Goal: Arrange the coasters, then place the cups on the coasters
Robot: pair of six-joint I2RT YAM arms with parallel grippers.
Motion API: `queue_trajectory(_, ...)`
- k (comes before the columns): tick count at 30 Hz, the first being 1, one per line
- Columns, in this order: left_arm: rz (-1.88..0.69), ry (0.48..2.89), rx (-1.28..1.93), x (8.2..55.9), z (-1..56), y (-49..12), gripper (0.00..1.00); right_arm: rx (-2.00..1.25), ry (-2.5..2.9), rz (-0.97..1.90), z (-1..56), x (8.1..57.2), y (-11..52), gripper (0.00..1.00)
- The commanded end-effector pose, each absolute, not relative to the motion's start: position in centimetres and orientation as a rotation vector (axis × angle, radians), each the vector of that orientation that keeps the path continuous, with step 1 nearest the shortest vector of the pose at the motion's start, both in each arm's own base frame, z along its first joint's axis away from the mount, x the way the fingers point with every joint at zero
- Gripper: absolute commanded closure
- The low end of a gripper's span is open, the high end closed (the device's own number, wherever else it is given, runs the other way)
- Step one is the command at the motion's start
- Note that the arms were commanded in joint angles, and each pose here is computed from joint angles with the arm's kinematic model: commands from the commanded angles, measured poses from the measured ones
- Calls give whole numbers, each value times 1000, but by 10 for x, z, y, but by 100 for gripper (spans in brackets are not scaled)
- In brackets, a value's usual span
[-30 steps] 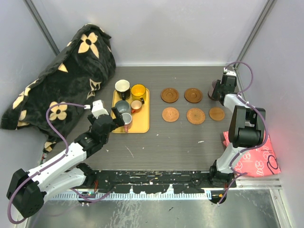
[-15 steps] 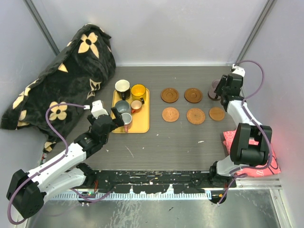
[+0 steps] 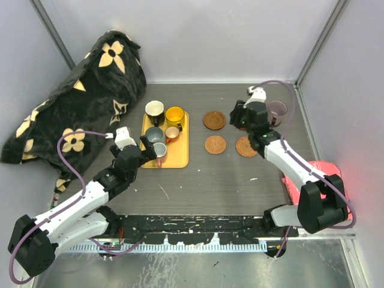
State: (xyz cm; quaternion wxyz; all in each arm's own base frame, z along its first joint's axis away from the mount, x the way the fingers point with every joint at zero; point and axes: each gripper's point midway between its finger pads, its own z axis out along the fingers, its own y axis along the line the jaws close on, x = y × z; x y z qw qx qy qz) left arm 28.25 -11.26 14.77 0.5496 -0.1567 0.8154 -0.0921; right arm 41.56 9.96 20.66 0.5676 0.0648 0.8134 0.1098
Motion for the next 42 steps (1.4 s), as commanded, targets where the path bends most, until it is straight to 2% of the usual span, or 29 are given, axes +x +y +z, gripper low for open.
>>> queue_trajectory(1,-239,1881,-410,288,159,-112,2,111,1846,284,221,400,144,54)
queue_trajectory(8,-249,1888,-401,290,157,-116,2,-7,1893,341,205,394,219,53)
queue_trajectory(25,-239,1885,-400,290,157,-114,2,-233,1992,396,157,425,346,53)
queue_trajectory(42,-242,1900,-394,292,154,-118,2,-334,2034,271,140,443,362,53)
